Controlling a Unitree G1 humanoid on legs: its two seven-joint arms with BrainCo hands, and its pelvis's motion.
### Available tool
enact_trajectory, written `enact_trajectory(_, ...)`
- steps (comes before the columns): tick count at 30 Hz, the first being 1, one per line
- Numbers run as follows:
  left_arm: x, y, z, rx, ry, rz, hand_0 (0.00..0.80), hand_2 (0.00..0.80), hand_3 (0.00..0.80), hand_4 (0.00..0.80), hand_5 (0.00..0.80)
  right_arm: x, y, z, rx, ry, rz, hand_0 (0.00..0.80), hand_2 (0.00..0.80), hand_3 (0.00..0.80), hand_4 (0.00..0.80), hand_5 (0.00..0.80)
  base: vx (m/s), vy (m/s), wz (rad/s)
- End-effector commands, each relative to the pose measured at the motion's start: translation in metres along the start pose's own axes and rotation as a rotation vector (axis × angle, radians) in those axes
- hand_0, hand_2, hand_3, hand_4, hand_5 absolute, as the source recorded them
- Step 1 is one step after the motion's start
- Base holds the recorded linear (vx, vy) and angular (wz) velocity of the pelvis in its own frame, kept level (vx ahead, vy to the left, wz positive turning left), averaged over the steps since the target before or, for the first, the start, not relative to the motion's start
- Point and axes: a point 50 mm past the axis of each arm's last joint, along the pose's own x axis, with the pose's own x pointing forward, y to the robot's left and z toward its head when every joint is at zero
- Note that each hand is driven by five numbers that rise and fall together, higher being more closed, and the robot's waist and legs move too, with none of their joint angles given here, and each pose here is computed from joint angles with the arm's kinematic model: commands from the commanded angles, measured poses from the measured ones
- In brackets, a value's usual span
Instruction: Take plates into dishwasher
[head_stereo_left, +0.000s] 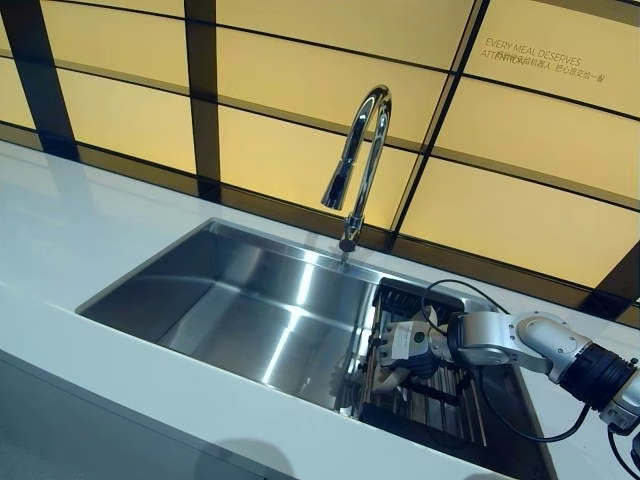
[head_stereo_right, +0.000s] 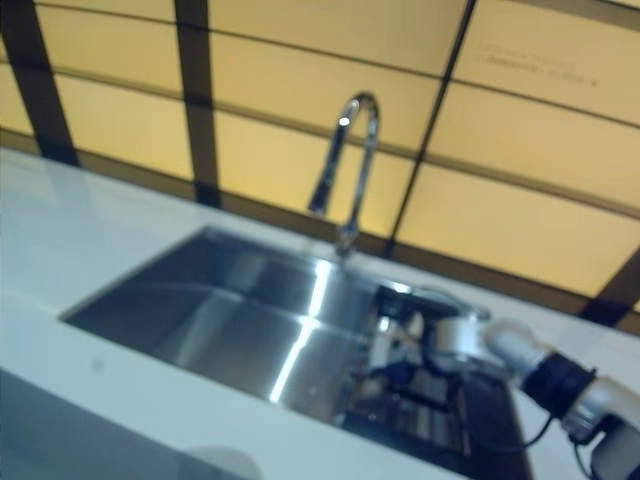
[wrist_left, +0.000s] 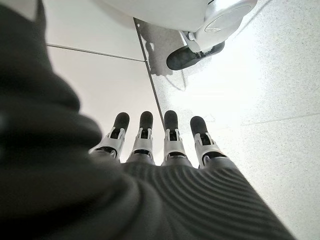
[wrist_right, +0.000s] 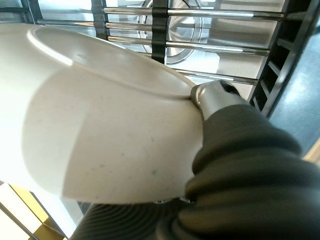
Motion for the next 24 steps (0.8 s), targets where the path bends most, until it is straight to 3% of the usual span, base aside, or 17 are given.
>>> enact_trajectory(1,0.001,0.000,0.005,0.045,-0.007,-0.008,0.000,0.000,0.000,0.000,0.000,-0.017,-0.013,-0.022,-0.010,0.111,-0.065,0.800,0.800,0.800,0.800,0.800,0.000,0.000,0.00)
enact_trajectory(24,0.000,-0.003,-0.001,0.037,0.000,-0.011,0.000,0.000,0.000,0.000,0.000,-0.059,-0.006,-0.056,-0.081,0.319,-0.011,0.800,0.800,0.800,0.800,0.800,0.000,0.000,0.00)
